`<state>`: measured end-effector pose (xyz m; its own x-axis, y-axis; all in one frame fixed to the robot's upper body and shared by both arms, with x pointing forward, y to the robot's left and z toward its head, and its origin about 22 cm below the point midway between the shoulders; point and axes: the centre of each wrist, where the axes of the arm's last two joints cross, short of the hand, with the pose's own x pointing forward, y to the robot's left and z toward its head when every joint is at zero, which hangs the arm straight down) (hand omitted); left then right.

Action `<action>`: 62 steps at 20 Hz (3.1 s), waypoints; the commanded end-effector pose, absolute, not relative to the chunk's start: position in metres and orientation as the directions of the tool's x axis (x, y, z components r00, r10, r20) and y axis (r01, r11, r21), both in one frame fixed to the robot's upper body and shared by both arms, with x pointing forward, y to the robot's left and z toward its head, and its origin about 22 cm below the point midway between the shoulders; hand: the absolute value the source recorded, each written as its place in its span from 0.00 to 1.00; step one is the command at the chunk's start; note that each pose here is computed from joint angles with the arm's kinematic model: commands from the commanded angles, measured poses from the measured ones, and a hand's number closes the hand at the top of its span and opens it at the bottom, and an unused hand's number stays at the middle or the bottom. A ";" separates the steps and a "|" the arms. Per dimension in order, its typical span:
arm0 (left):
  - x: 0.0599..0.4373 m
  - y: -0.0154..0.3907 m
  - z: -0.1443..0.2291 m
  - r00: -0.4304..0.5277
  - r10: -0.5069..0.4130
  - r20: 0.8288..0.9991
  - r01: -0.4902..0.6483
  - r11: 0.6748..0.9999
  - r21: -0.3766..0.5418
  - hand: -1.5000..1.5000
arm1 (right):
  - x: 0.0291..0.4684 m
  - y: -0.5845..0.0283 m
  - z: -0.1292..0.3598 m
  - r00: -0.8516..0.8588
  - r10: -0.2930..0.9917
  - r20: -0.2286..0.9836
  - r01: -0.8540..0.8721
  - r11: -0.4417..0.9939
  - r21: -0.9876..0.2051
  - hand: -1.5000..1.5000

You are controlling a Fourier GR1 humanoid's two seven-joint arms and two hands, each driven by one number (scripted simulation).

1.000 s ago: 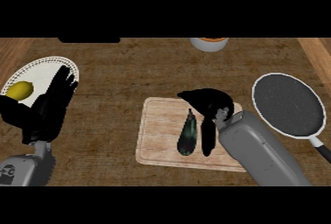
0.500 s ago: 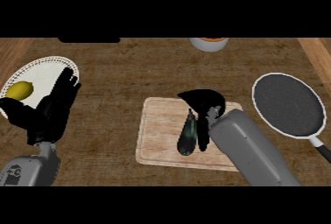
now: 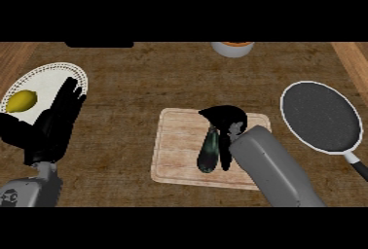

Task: Pick the eggplant from the cutting board and place it in the pan

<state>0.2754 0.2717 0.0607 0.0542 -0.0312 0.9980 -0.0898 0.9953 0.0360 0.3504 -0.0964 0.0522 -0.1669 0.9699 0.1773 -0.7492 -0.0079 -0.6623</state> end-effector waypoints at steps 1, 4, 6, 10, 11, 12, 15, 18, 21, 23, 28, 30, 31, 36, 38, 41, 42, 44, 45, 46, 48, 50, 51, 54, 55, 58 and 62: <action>0.281 0.254 0.062 0.042 -0.039 0.998 -0.089 0.995 0.042 0.50 | 0.356 -0.100 0.027 -0.174 0.969 0.174 -0.748 -0.015 -0.663 0.00; 0.283 0.283 0.068 0.060 -0.037 0.997 -0.100 0.994 0.043 0.50 | 0.354 -0.098 0.028 -0.152 0.966 0.211 -0.733 0.034 -0.680 0.00; 0.269 0.274 0.063 0.057 -0.027 0.998 -0.074 0.997 0.031 0.50 | 0.362 -0.083 0.022 -0.157 0.961 0.226 -0.731 0.040 -0.681 0.00; 0.285 0.257 0.048 0.051 -0.027 0.998 -0.085 0.996 0.031 0.50 | 0.362 -0.080 0.023 -0.134 0.963 0.232 -0.768 0.047 -0.639 0.00; 0.280 0.262 0.075 0.040 -0.031 0.999 -0.080 0.996 0.034 0.50 | 0.361 -0.080 0.015 -0.135 0.966 0.222 -0.775 0.036 -0.631 0.00; 0.276 0.250 0.052 0.052 -0.036 0.998 -0.088 0.995 0.040 0.50 | 0.342 -0.087 0.012 -0.161 0.958 0.236 -0.781 0.022 -0.624 0.00; 0.271 0.289 0.060 0.045 -0.041 0.998 -0.081 0.996 0.045 0.50 | 0.351 -0.079 0.004 -0.225 0.930 0.291 -0.751 0.025 -0.660 1.00; 0.279 0.271 0.068 0.041 -0.035 0.999 -0.089 0.995 0.039 0.50 | 0.359 -0.087 0.000 -0.225 0.928 0.295 -0.726 0.042 -0.687 1.00; 0.273 0.283 0.067 0.039 -0.043 0.998 -0.071 0.996 0.046 0.50 | 0.340 -0.084 -0.015 -0.226 0.922 0.314 -0.731 0.053 -0.681 1.00; 0.286 0.280 0.054 0.057 -0.043 0.997 -0.089 0.995 0.048 0.50 | 0.345 -0.086 -0.011 -0.231 0.913 0.337 -0.723 0.071 -0.688 1.00; 0.282 0.273 0.062 0.056 -0.034 0.998 -0.077 0.996 0.038 0.50 | 0.353 -0.106 -0.001 -0.201 0.910 0.363 -0.682 0.136 -0.719 1.00; 0.280 0.259 0.048 0.048 -0.040 0.998 -0.081 0.996 0.044 0.50 | 0.347 -0.096 0.001 -0.209 0.918 0.337 -0.591 0.156 -0.792 1.00; 0.274 0.267 0.064 0.065 -0.029 0.997 -0.110 0.993 0.036 0.50 | 0.325 -0.115 0.010 -0.246 0.920 0.306 -0.570 0.118 -0.813 1.00; 0.269 0.275 0.050 0.070 -0.017 0.997 -0.152 0.988 0.027 0.50 | 0.265 -0.136 0.015 -0.373 0.904 0.211 -0.371 0.063 -0.926 1.00; 0.263 0.293 0.055 0.081 -0.047 0.996 -0.144 0.988 0.058 0.50 | 0.263 -0.147 0.046 -0.399 0.906 0.143 -0.216 0.058 -0.975 1.00; 0.266 0.290 0.055 0.090 -0.032 0.995 -0.174 0.984 0.047 0.50 | 0.245 -0.160 0.079 -0.431 0.900 0.067 -0.004 0.072 -0.997 1.00; 0.270 0.287 0.055 0.066 -0.026 0.997 -0.164 0.986 0.037 0.50 | 0.240 -0.167 0.093 -0.431 0.900 0.062 0.050 0.092 -0.994 1.00; 0.268 0.279 0.052 0.079 -0.017 0.997 -0.156 0.987 0.030 0.50 | 0.214 -0.163 0.114 -0.433 0.899 0.068 0.138 0.141 -0.980 1.00; 0.261 0.290 0.050 0.070 -0.032 0.997 -0.161 0.986 0.043 0.50 | 0.206 -0.171 0.130 -0.415 0.908 0.058 0.166 0.138 -0.976 1.00; 0.266 0.284 0.052 0.083 -0.038 0.996 -0.153 0.987 0.050 0.50 | 0.195 -0.188 0.133 -0.419 0.907 0.030 0.187 0.118 -0.975 1.00; 0.267 0.281 0.048 0.076 -0.040 0.996 -0.144 0.988 0.051 0.50 | 0.173 -0.191 0.162 -0.390 0.919 0.054 0.205 0.144 -0.968 1.00; 0.269 0.286 0.062 0.063 -0.034 0.997 -0.118 0.992 0.042 0.50 | 0.163 -0.213 0.174 -0.368 0.928 0.064 0.204 0.147 -0.968 1.00; 0.283 0.284 0.062 0.063 -0.030 0.998 -0.123 0.992 0.038 0.50 | 0.154 -0.211 0.182 -0.351 0.934 0.075 0.198 0.152 -0.968 1.00; 0.275 0.283 0.063 0.061 -0.042 0.997 -0.099 0.994 0.048 0.50 | 0.164 -0.229 0.191 -0.272 0.953 0.134 0.234 0.200 -0.951 1.00; 0.264 0.283 0.059 0.055 -0.035 0.998 -0.093 0.995 0.040 0.50 | 0.170 -0.226 0.190 -0.254 0.956 0.150 0.225 0.209 -0.952 1.00; 0.268 0.268 0.066 0.047 -0.044 0.998 -0.081 0.996 0.047 0.50 | 0.212 -0.253 0.182 -0.176 0.965 0.193 0.246 0.233 -0.941 1.00; 0.289 0.257 0.064 0.052 -0.047 0.998 -0.081 0.995 0.051 0.50 | 0.229 -0.308 0.199 -0.172 0.954 0.244 0.282 0.285 -0.916 1.00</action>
